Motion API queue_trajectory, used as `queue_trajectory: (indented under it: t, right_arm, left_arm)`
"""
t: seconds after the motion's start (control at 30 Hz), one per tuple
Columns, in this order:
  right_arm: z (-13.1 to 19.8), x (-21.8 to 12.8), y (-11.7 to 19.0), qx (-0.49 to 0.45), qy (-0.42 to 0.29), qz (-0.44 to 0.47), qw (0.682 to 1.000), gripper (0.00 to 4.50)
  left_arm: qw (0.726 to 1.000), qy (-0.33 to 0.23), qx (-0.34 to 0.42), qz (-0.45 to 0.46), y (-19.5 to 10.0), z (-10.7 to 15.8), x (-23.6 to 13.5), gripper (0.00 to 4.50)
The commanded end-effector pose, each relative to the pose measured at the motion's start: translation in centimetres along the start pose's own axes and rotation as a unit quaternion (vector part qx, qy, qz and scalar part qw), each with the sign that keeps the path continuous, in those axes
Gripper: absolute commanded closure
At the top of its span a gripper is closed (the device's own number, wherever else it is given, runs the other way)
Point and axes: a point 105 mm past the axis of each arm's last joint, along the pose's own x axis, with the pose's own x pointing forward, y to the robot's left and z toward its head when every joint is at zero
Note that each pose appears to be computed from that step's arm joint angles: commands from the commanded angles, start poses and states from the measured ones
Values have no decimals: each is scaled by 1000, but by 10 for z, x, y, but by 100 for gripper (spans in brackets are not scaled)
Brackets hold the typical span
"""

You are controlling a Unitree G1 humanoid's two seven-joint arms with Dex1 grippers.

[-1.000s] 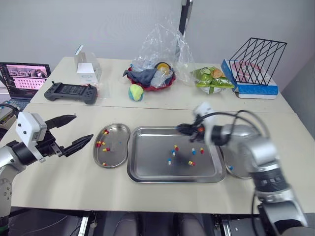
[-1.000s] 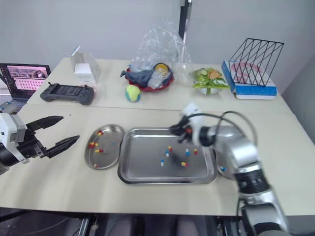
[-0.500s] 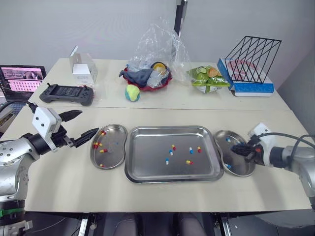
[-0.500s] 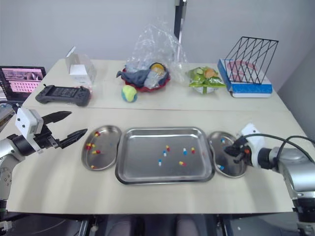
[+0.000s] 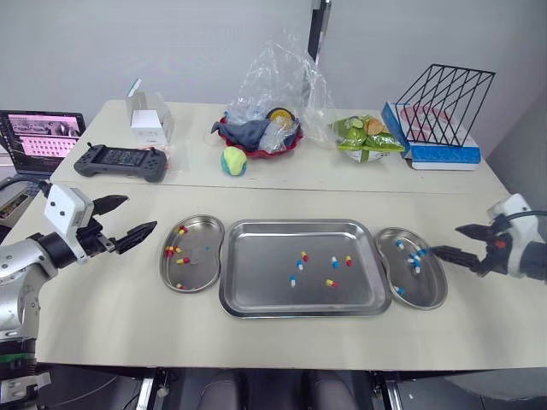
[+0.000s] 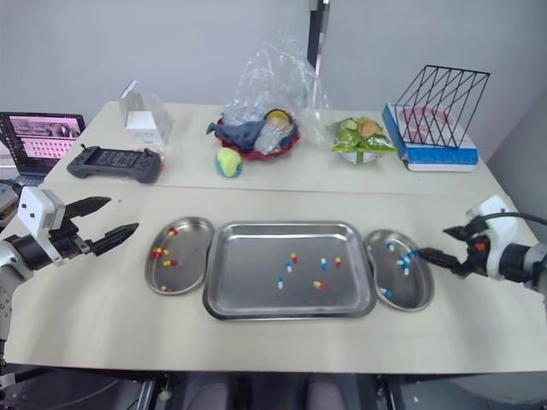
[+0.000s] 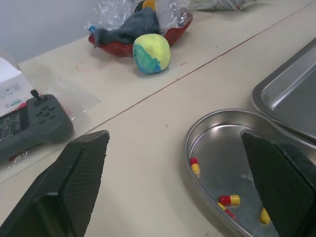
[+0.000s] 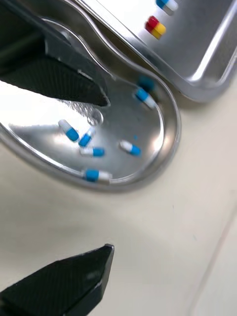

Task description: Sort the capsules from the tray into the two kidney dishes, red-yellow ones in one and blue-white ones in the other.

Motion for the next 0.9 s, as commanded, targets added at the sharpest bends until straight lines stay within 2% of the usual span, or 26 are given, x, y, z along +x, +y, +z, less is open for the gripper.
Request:
queue_trajectory:
  t: [0.03, 0.1, 0.2, 0.33, 0.9]
  right_arm:
    - [12, -29, -33, 19, -68, -59, 996, 1]
    - [7, -38, -46, 31, -87, -87, 992, 1]
    - [4, -43, -56, 43, -112, -116, 986, 1]
    - [3, -38, -52, 40, -128, -109, 985, 1]
    - [17, -33, -40, 33, -144, -81, 986, 1]
  left_arm:
    - [998, 0, 8, 59, 29, 1, -25, 0]
    - [996, 20, 6, 91, 39, -14, -35, 0]
    - [995, 25, 2, 102, 42, -20, -40, 0]
    - [994, 6, -11, 109, 46, -17, -42, 0]
    - [997, 15, -11, 76, 37, -15, -38, 0]
